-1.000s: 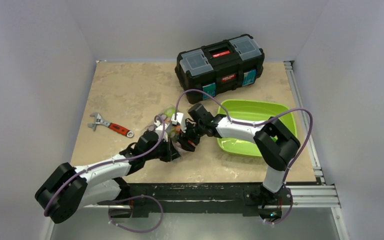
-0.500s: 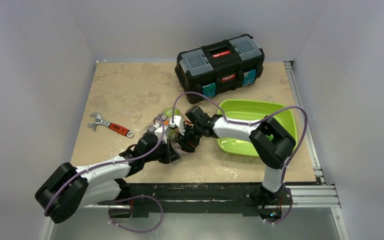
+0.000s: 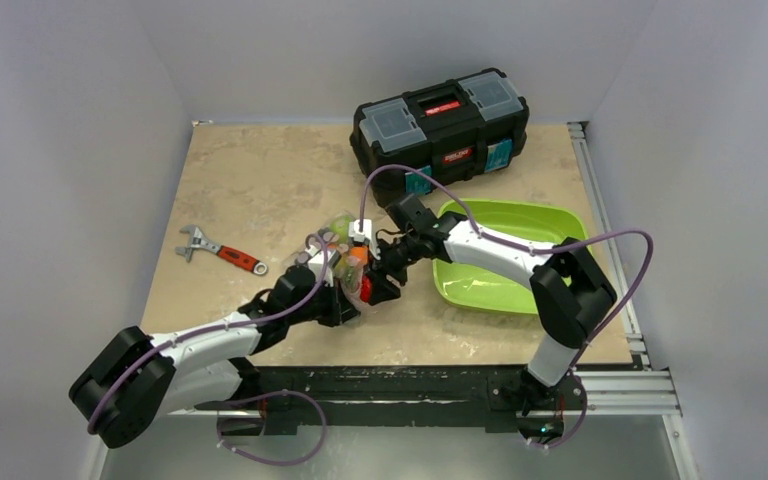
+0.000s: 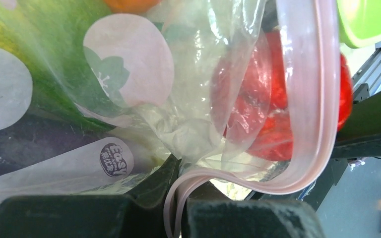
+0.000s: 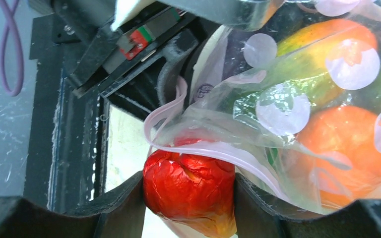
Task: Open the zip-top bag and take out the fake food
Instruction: Pick up the fake fruit from the zipper food storage bag.
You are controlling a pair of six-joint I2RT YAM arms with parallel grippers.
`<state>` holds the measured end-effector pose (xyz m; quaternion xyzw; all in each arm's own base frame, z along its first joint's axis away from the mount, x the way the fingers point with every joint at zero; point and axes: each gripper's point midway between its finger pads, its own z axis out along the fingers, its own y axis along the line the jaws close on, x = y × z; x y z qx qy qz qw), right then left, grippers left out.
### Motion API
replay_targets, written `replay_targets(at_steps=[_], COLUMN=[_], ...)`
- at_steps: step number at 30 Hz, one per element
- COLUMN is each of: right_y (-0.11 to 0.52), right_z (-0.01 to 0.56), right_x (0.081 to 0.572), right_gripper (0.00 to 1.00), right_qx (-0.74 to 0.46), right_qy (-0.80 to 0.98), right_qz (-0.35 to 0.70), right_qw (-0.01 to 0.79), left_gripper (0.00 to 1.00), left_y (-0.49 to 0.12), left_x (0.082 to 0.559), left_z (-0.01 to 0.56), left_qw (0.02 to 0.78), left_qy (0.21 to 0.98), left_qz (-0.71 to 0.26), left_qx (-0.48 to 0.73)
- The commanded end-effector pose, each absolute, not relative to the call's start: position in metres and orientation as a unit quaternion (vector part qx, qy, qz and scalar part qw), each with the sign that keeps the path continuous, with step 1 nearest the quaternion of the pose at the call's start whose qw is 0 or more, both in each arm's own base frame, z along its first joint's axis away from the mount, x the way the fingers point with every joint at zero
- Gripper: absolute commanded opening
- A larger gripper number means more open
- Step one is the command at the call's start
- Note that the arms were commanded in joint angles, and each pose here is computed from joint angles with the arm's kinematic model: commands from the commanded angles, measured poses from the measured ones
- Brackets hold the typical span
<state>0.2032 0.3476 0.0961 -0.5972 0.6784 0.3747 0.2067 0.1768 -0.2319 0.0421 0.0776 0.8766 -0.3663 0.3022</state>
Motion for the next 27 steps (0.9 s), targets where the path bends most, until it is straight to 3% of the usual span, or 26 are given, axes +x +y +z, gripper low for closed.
replay_targets(at_steps=[1, 27], right_y=[0.349, 0.312], right_z=[0.129, 0.176], right_x=[0.188, 0.152], right_gripper=[0.07, 0.06], right_qx=[-0.630, -0.676], right_qy=[0.622, 0.515], right_qz=[0.412, 0.487], right_qw=[0.216, 0.200], left_gripper=[0.00, 0.00], left_y=[-0.228, -0.219], left_x=[0.183, 0.183], left_z=[0.046, 0.047], left_qw=[0.321, 0.333], left_qy=[0.874, 0.876], left_qz=[-0.355, -0.342], left_qx=[0.081, 0.073])
